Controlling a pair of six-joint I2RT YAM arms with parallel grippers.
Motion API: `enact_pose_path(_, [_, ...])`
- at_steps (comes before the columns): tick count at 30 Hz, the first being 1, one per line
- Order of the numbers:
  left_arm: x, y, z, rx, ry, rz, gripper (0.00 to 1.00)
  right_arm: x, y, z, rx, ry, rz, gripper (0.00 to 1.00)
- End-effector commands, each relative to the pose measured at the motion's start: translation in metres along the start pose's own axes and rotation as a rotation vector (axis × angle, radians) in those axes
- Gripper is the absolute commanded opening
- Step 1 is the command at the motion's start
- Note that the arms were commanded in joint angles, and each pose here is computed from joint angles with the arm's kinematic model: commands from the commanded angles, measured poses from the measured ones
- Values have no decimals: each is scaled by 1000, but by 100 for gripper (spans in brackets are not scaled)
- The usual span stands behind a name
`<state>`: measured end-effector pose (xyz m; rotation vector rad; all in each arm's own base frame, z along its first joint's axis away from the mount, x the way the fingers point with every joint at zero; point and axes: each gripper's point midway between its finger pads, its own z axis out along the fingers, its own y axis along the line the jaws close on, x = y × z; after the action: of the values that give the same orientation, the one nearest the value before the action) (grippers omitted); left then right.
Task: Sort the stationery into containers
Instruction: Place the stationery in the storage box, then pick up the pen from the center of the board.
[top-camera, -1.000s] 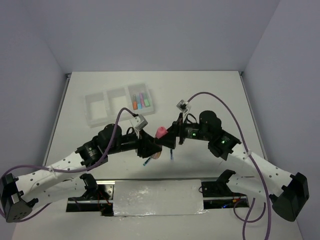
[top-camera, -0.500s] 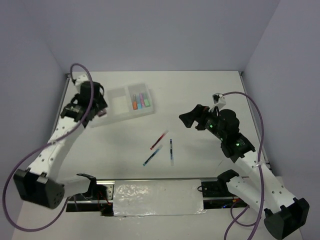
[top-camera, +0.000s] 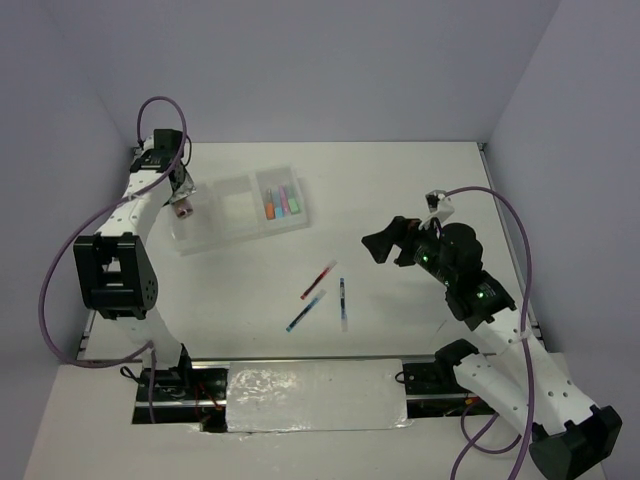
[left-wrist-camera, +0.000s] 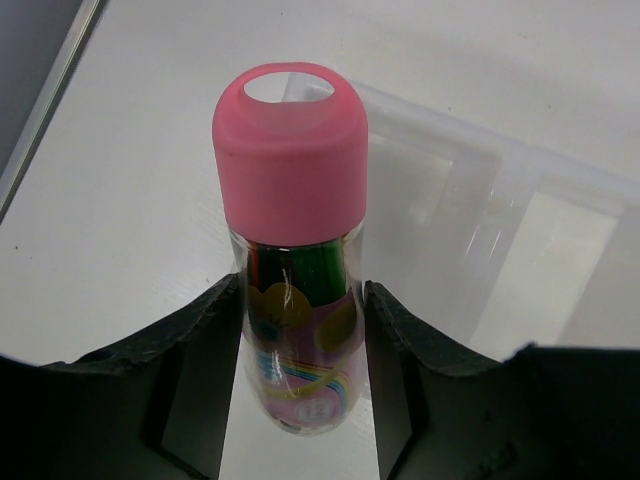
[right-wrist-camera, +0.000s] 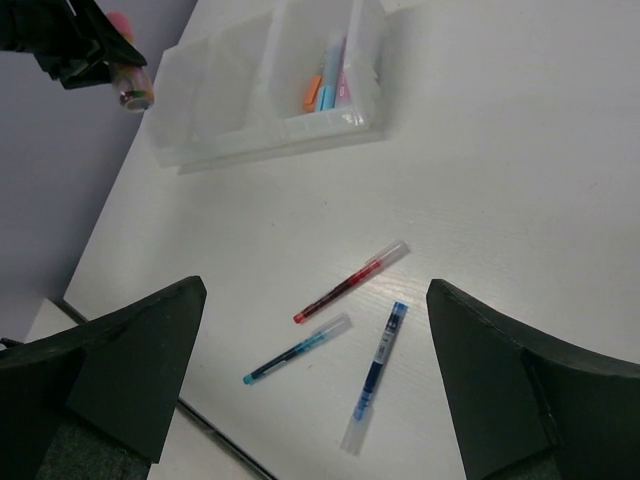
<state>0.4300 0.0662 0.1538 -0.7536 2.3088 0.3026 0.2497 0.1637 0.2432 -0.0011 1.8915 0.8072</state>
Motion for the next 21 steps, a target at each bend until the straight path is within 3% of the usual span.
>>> enact_pose_path(1, [-29,-14,2,56,-52,4,7,6,-5,0,1,16,-44,100])
enact_pose_path(3, [-25,-17,5,64,-42,5,12,9,-6,3,2,27,-42,100])
enact_pose_path(9, [-14,-22,3,116,-23,-7,56,21,-8,17,-4,80,-17,100])
enact_pose_path(11, [-16,-24,-2,131,-27,-7,60,27,-15,23,27,106,-2,100])
enact_pose_path(15, [-19,-21,-12,118,-28,5,81,46,-32,33,142,189,2,100])
enact_pose_path(18, [-15,-15,-12,77,-7,18,89,56,-38,41,206,224,-10,100])
enact_pose_path(19, [-12,-13,-12,64,8,20,97,61,-29,42,188,241,-23,100])
enact_pose_path(21, [-16,-13,-18,63,10,18,99,70,-35,45,261,258,-42,99])
